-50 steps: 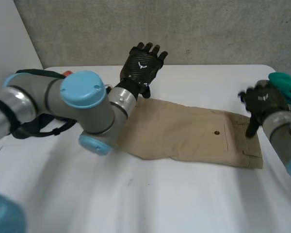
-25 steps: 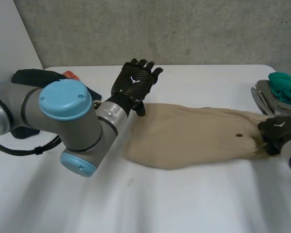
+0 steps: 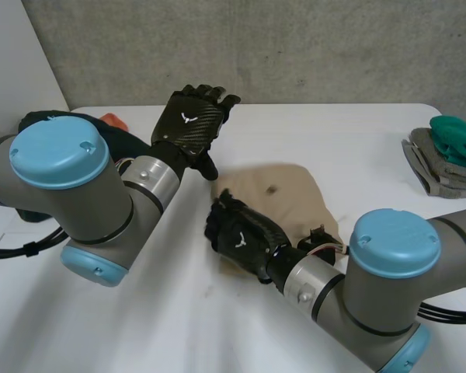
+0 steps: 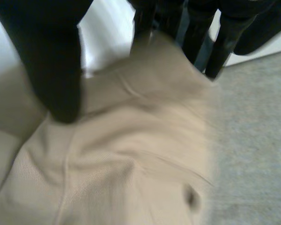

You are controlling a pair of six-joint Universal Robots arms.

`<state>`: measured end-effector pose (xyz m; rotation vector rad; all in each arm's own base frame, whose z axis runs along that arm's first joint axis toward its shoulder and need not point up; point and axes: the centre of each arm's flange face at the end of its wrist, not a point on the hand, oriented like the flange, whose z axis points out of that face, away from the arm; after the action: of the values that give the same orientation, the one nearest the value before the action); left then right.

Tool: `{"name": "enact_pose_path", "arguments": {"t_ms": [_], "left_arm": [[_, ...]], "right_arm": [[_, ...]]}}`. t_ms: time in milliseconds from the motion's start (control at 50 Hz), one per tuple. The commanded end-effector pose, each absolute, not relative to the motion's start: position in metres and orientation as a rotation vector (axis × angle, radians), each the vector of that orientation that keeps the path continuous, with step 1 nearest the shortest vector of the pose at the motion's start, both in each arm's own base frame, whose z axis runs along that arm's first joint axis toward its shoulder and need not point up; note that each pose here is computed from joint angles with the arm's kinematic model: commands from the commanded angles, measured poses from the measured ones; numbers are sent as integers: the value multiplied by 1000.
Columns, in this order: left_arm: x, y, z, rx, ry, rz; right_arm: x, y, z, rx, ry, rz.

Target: Fold the laundry.

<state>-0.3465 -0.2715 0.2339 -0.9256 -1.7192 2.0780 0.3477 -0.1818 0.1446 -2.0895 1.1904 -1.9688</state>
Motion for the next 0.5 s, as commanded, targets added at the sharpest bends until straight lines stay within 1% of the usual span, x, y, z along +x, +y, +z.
{"name": "enact_pose_path", "arguments": {"t_ms": [20, 40, 60, 100, 120, 180, 200, 240, 260, 300, 320, 360, 380, 420, 440, 460, 500], "left_arm": [[-347, -275, 241, -875, -1697, 2082], [-348, -276, 244, -862, -1688, 2085], [-348, -277, 246, -845, -1682, 2084], [-351, -278, 254, -798, -1662, 2072], [-352, -278, 256, -782, -1653, 2067], [-357, -275, 265, -718, -1637, 2024], [-359, -273, 266, -703, -1639, 2006], [-364, -266, 264, -690, -1682, 1939], [-366, -263, 262, -692, -1700, 1914], [-371, -260, 254, -699, -1754, 1859], [-377, -257, 238, -722, -1831, 1793], [-382, -252, 224, -744, -1903, 1737], [-387, -246, 210, -771, -1979, 1679], [-391, -240, 197, -796, -2045, 1633], [-393, -238, 190, -807, -2079, 1611], [-393, -236, 176, -827, -2142, 1565], [-393, -236, 164, -841, -2195, 1529]], "right_arm": [[340, -191, 186, -1890, 1352, -2083], [337, -191, 196, -1806, 1385, -2092], [334, -189, 214, -1620, 1443, -2081], [330, -191, 224, -1439, 1506, -2031], [326, -195, 230, -1272, 1569, -1967], [312, -212, 236, -1050, 1690, -1887], [298, -225, 240, -948, 1769, -1861], [284, -239, 241, -884, 1852, -1846], [278, -247, 240, -862, 1895, -1836], [268, -262, 227, -833, 2017, -1769], [267, -266, 221, -828, 2054, -1736], [269, -278, 210, -824, 2124, -1668], [270, -281, 205, -824, 2144, -1647], [273, -287, 197, -829, 2180, -1600], [273, -294, 191, -824, 2210, -1559], [272, -297, 185, -826, 2227, -1531], [274, -302, 174, -828, 2258, -1478]]}}
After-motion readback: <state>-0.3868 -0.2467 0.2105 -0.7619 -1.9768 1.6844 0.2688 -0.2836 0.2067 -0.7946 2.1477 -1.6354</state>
